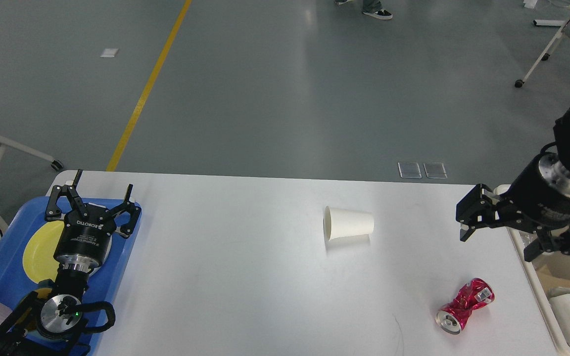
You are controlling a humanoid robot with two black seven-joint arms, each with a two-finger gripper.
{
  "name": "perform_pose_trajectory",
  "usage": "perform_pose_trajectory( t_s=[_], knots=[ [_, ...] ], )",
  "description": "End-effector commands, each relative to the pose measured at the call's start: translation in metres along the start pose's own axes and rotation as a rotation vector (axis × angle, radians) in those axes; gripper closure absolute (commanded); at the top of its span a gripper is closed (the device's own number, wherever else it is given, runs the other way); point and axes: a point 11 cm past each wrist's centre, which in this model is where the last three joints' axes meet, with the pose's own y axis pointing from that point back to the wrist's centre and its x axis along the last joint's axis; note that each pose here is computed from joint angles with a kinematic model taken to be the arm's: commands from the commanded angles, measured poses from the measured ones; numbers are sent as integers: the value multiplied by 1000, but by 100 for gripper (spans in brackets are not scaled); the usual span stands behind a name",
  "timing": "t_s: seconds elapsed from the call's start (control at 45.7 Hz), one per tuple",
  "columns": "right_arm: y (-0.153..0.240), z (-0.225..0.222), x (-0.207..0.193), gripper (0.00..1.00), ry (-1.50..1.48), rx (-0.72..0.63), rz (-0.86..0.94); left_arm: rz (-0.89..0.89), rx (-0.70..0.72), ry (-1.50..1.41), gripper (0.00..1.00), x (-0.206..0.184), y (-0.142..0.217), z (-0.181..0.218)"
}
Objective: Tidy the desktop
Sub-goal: 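Move the right gripper over the crushed red can and lower it, then close the right gripper on the crushed red can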
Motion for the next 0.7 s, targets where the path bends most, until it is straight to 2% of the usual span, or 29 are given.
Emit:
perform_pose_trajectory(
  t_s=[0.0, 0.35, 0.503, 0.678],
  knots=[
    [-42, 19, 2, 0, -83, -10, 28, 0, 1, 0, 4, 0, 0, 0],
    [-180, 49, -15, 0, -288, 13, 42, 0, 0, 0, 4, 0, 0, 0],
    [-212, 52, -11, 0, -352, 44, 52, 0, -1, 1, 4, 0, 0, 0],
    [-235, 62, 0, 0, -368, 16, 105, 0, 0, 0, 4, 0, 0, 0]
  ],
)
